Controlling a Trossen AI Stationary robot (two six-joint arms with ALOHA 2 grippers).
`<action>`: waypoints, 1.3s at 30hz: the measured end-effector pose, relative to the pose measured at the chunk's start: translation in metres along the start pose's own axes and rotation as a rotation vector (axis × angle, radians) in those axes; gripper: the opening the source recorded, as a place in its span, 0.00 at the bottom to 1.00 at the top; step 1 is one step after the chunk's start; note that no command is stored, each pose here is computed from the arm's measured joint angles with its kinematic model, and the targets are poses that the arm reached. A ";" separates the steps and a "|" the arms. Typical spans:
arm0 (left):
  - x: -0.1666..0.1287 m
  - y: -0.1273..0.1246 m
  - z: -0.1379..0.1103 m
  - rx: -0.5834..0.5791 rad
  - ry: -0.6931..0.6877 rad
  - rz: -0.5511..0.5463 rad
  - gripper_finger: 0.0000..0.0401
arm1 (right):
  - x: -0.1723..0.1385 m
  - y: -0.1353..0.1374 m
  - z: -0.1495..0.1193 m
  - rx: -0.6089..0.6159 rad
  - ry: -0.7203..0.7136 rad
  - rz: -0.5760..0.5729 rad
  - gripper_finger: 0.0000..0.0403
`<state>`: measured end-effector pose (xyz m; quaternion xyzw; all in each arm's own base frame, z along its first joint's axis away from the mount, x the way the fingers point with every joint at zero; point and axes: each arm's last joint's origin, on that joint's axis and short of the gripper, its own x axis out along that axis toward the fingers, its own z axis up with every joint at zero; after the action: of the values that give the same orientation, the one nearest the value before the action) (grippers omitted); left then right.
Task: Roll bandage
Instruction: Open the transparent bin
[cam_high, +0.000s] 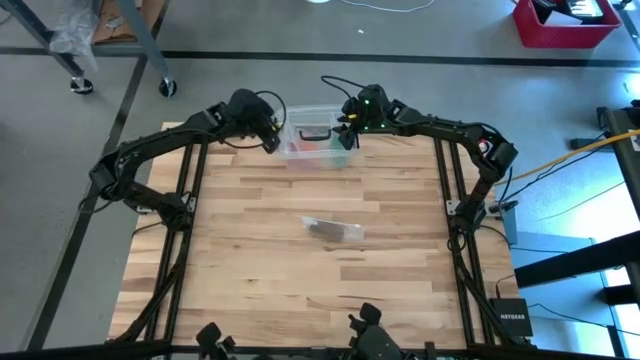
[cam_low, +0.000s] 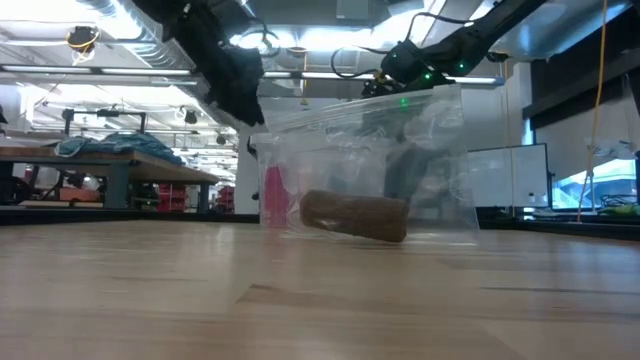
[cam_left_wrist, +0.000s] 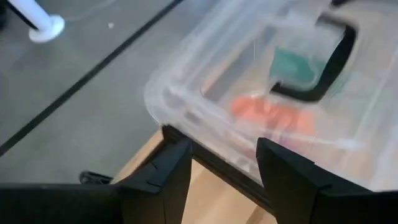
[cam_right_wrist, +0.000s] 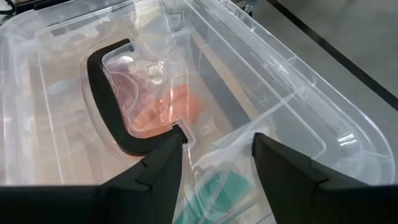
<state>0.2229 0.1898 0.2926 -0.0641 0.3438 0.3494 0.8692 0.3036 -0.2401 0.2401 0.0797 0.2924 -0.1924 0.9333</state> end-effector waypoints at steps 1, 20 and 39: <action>0.004 -0.001 -0.001 0.004 0.015 -0.004 0.43 | 0.000 0.000 0.000 0.000 0.000 0.000 0.49; 0.017 0.002 -0.033 0.057 0.332 0.140 0.43 | -0.001 0.000 -0.003 0.007 0.045 -0.012 0.49; -0.013 0.004 -0.013 -0.031 0.012 0.130 0.44 | -0.071 -0.002 0.023 -0.015 0.231 -0.198 0.49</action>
<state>0.2061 0.1810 0.2917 -0.0572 0.3468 0.4100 0.8417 0.2608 -0.2258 0.2996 0.0649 0.4059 -0.2706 0.8705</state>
